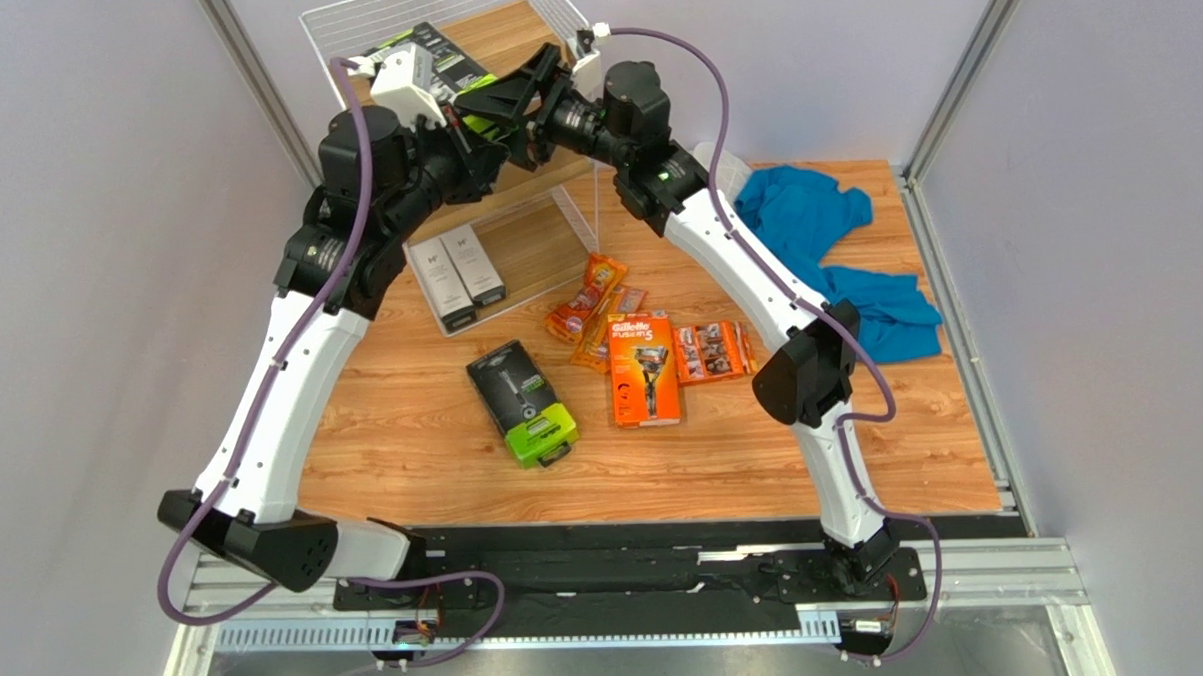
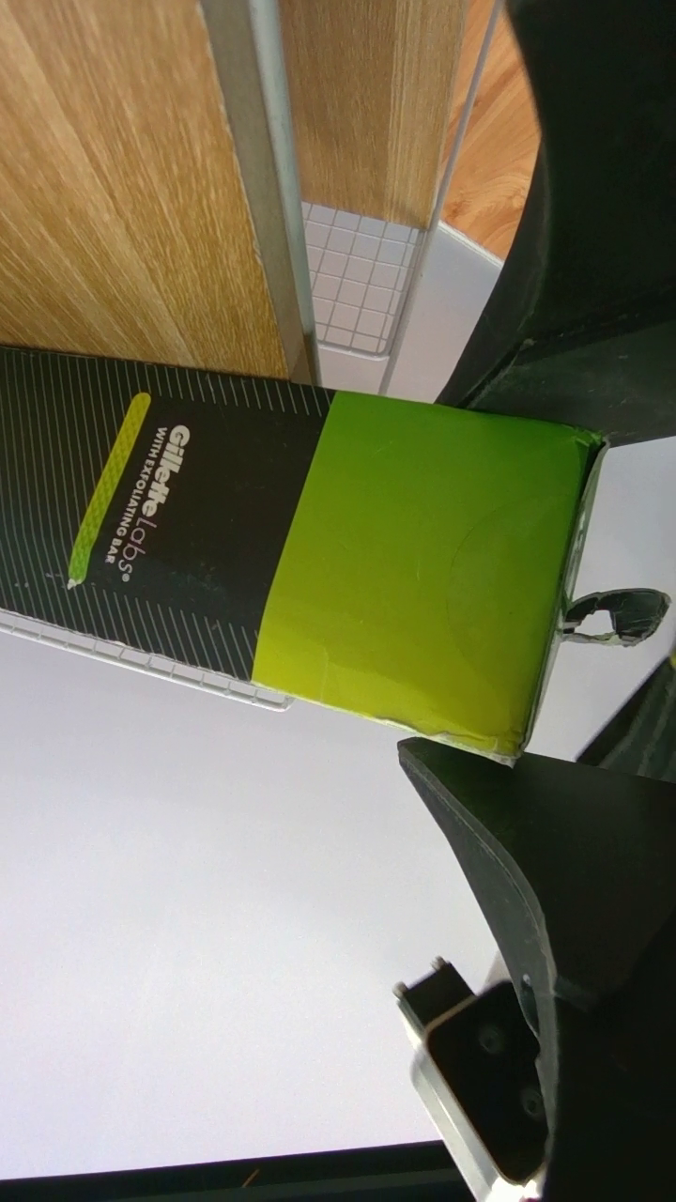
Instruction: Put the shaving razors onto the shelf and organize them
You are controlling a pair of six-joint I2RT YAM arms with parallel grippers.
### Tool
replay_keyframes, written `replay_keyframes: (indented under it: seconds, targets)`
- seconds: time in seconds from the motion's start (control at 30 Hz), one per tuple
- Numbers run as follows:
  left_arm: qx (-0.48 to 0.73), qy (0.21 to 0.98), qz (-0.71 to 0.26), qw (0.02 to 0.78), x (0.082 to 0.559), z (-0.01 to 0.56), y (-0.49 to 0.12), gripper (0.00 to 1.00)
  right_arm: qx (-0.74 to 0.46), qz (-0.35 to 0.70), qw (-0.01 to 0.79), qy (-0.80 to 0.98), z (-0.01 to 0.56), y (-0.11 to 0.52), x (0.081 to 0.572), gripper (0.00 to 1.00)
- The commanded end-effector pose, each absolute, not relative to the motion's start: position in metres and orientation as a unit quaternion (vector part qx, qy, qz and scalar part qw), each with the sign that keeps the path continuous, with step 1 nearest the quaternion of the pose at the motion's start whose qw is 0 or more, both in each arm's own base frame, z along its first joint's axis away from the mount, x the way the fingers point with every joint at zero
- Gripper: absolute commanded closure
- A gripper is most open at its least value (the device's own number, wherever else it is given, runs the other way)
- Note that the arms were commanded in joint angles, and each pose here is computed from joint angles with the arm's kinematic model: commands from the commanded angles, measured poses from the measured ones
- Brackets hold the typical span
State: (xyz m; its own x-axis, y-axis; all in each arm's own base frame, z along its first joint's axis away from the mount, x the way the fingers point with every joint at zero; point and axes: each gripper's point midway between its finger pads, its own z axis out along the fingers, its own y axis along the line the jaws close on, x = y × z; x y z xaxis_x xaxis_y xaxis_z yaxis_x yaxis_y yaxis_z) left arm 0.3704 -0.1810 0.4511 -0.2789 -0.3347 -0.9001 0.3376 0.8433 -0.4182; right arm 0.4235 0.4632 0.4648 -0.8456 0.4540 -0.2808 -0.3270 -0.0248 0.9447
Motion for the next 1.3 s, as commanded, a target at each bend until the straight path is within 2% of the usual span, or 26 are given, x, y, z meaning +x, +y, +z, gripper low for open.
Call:
replay_keyframes:
  seconds: [0.0, 0.13, 0.27, 0.37, 0.53, 0.8, 0.83, 0.9, 0.93, 1.03, 1.17, 1.23, 1.27]
  targets:
    - [-0.020, 0.727, -0.285, 0.625, 0.380, 0.472, -0.174, 1.00, 0.006, 0.742, 0.285, 0.607, 0.513, 0.449, 0.394, 0.28]
    - [-0.042, 0.734, -0.271, 0.622, 0.389, 0.464, -0.162, 1.00, -0.002, 0.744, 0.281, 0.607, 0.514, 0.448, 0.390, 0.24]
    - [-0.065, 0.720, -0.261, 0.639, 0.392, 0.466, -0.147, 1.00, -0.007, 0.739, 0.287, 0.610, 0.515, 0.445, 0.386, 0.12]
    - [-0.076, 0.717, -0.258, 0.644, 0.393, 0.469, -0.138, 1.00, -0.007, 0.730, 0.297, 0.615, 0.515, 0.440, 0.384, 0.07]
    - [-0.087, 0.714, -0.254, 0.647, 0.402, 0.474, -0.125, 1.00, -0.008, 0.724, 0.303, 0.619, 0.515, 0.434, 0.379, 0.05]
    - [-0.026, 0.701, -0.298, 0.647, 0.389, 0.481, -0.145, 1.00, -0.012, 0.700, 0.308, 0.644, 0.501, 0.421, 0.363, 0.05]
    - [-0.005, 0.694, -0.318, 0.646, 0.377, 0.486, -0.153, 1.00, 0.001, 0.684, 0.295, 0.667, 0.472, 0.422, 0.366, 0.05]
    - [0.011, 0.691, -0.337, 0.639, 0.369, 0.478, -0.160, 1.00, -0.002, 0.675, 0.313, 0.668, 0.473, 0.410, 0.354, 0.04]
    - [0.023, 0.686, -0.352, 0.637, 0.356, 0.482, -0.163, 1.00, 0.009, 0.660, 0.301, 0.688, 0.446, 0.410, 0.353, 0.05]
    - [0.034, 0.699, -0.368, 0.613, 0.334, 0.467, -0.166, 0.92, 0.002, 0.644, 0.313, 0.698, 0.436, 0.397, 0.337, 0.04]
    - [0.020, 0.737, -0.368, 0.567, 0.310, 0.425, -0.163, 0.68, -0.001, 0.588, 0.292, 0.754, 0.379, 0.390, 0.315, 0.05]
    - [-0.007, 0.747, -0.373, 0.550, 0.294, 0.410, -0.157, 0.62, -0.009, 0.572, 0.290, 0.767, 0.363, 0.389, 0.302, 0.04]
    - [-0.021, 0.767, -0.369, 0.525, 0.291, 0.381, -0.156, 0.57, -0.008, 0.563, 0.283, 0.776, 0.351, 0.388, 0.297, 0.04]
